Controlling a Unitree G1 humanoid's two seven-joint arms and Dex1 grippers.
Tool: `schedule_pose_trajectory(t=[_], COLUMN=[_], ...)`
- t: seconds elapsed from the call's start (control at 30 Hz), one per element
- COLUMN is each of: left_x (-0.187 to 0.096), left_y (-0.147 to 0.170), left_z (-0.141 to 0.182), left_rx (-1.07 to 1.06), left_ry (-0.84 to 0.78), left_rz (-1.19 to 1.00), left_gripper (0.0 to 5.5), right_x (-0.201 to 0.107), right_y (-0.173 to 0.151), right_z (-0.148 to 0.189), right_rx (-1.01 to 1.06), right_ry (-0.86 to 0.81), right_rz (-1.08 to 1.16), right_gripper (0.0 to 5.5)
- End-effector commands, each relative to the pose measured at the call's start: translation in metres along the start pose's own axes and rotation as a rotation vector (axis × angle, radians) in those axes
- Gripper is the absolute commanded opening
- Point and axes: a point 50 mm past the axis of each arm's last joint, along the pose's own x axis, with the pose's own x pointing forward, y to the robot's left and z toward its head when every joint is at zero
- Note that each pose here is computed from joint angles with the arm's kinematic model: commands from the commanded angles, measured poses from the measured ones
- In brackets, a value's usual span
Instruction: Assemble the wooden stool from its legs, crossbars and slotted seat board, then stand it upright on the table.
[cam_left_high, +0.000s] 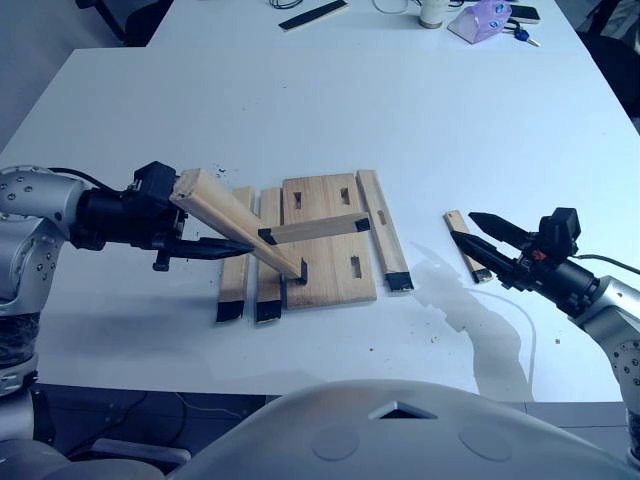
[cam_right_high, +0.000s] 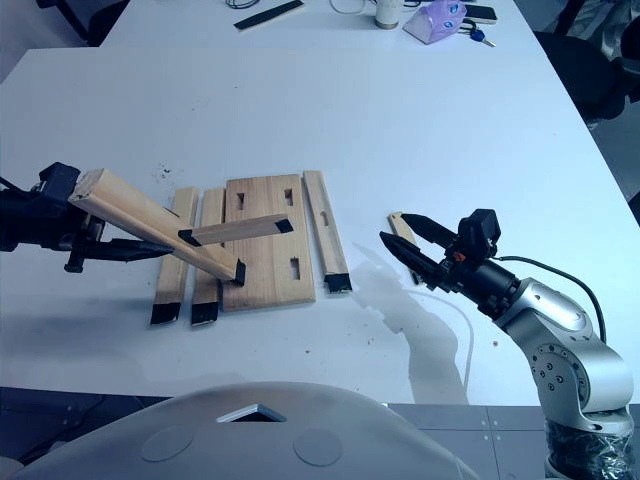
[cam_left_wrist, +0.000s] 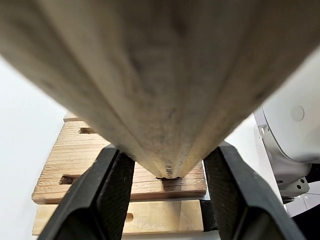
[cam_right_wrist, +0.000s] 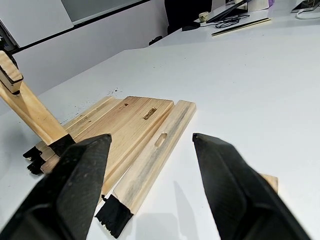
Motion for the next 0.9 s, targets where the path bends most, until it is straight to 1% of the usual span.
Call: schedule_pose_trajectory(t=[0.03, 0.23, 0.47, 0.53, 0.67, 0.8, 0.9], left_x=[-0.004, -0.005, 0.006, 0.008, 0.016, 0.027, 0.03], left_y=[0.0, 0.003, 0.007, 0.006, -0.004, -0.011, -0.01], left_z=[0.007, -0.002, -0.004, -0.009, -0.028, -0.035, -0.037], left_rx=[0.029, 0.03, 0.052, 0.075, 0.163, 0.185, 0.143], left_ry=[0.033, 0.071, 0.043, 0.076, 0.209, 0.22, 0.195], left_rz=[-0.015, -0.001, 0.046, 0.048, -0.006, -0.05, -0.044], left_gripper=[2.03, 2.03, 2.03, 2.03, 2.03, 2.03, 2.03], right_x=[-0.001, 0.001, 0.002, 0.002, 0.003, 0.006, 0.008], right_y=[0.001, 0.002, 0.002, 0.002, 0.002, 0.004, 0.007], right_z=[0.0, -0.001, -0.001, 0.0, 0.0, -0.002, -0.004], right_rx=[-0.018, -0.017, -0.022, -0.024, -0.026, -0.019, -0.011], right_ry=[-0.002, -0.003, 0.006, 0.009, 0.013, 0.02, 0.026], right_rz=[-0.015, -0.015, -0.003, 0.002, 0.007, 0.023, 0.037], right_gripper=[2.99, 2.99, 2.99, 2.99, 2.99, 2.99, 2.99])
